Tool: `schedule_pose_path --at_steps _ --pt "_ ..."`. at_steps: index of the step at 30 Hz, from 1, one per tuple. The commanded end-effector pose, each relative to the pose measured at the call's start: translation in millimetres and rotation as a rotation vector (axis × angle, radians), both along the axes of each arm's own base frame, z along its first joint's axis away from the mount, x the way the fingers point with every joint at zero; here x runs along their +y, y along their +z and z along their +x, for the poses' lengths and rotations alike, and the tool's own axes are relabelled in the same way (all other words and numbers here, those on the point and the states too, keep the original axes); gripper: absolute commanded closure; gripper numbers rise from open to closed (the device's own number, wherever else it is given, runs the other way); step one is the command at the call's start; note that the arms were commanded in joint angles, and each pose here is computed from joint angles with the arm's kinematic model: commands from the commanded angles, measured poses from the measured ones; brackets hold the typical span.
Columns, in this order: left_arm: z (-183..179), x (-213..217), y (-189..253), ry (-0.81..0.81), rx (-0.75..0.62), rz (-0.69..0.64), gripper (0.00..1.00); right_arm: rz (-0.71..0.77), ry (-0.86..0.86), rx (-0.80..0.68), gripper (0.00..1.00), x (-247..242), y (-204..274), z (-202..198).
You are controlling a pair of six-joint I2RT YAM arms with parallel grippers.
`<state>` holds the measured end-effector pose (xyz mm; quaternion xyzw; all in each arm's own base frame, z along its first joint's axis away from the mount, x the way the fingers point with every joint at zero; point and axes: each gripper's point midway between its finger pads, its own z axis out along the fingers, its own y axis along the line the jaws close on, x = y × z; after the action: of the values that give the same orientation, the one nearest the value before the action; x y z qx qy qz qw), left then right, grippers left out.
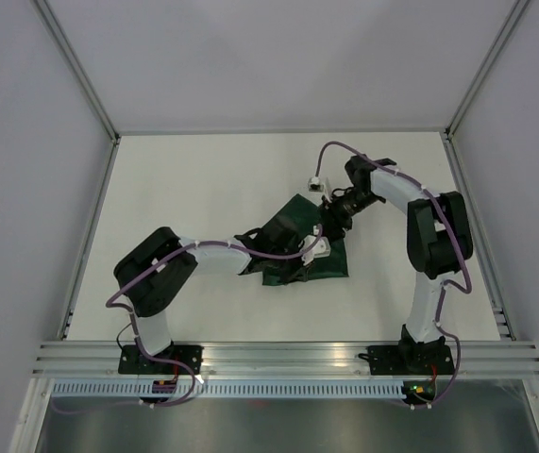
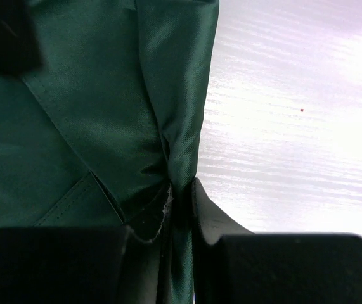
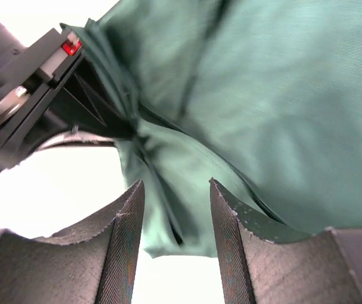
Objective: Fold the napkin, place the utensils inside, and roll it up
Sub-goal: Roll the napkin at the center of the board.
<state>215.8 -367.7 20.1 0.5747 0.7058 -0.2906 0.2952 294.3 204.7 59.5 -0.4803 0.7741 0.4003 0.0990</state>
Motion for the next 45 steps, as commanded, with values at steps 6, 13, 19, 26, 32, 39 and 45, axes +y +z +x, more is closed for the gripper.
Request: schedule_pose_path --at_steps 6,13,19,26,32,39,45 --pt "-29.5 19.5 -27.6 0.039 0.440 0.154 0.98 0.124 -0.186 -0.216 0.48 -44.2 48.3 32.9" --pt "-22.0 16.7 -21.5 0.074 0.660 0.142 0.98 0.082 -0.173 -0.518 0.42 -63.1 57.0 -0.2" --pt "-16.8 14.8 -25.0 0.099 0.784 0.149 0.98 0.002 -0.060 -0.705 0.39 -41.8 37.8 -29.2" --pt "-13.3 14.2 -30.8 0.120 0.871 0.158 0.98 -0.128 0.090 -0.902 0.36 -2.9 0.8 -56.6" --pt "-12.2 13.0 -33.5 0.127 0.904 0.164 0.98 -0.147 0.146 -0.928 0.36 11.3 -11.3 -64.4" --pt "-9.6 13.7 -32.8 0.122 0.901 0.158 0.98 -0.196 0.232 -0.941 0.37 22.2 -29.8 -72.9" --pt "-8.0 15.4 -30.2 0.114 0.900 0.148 0.98 -0.254 0.279 -0.903 0.49 16.6 -49.4 -76.3"
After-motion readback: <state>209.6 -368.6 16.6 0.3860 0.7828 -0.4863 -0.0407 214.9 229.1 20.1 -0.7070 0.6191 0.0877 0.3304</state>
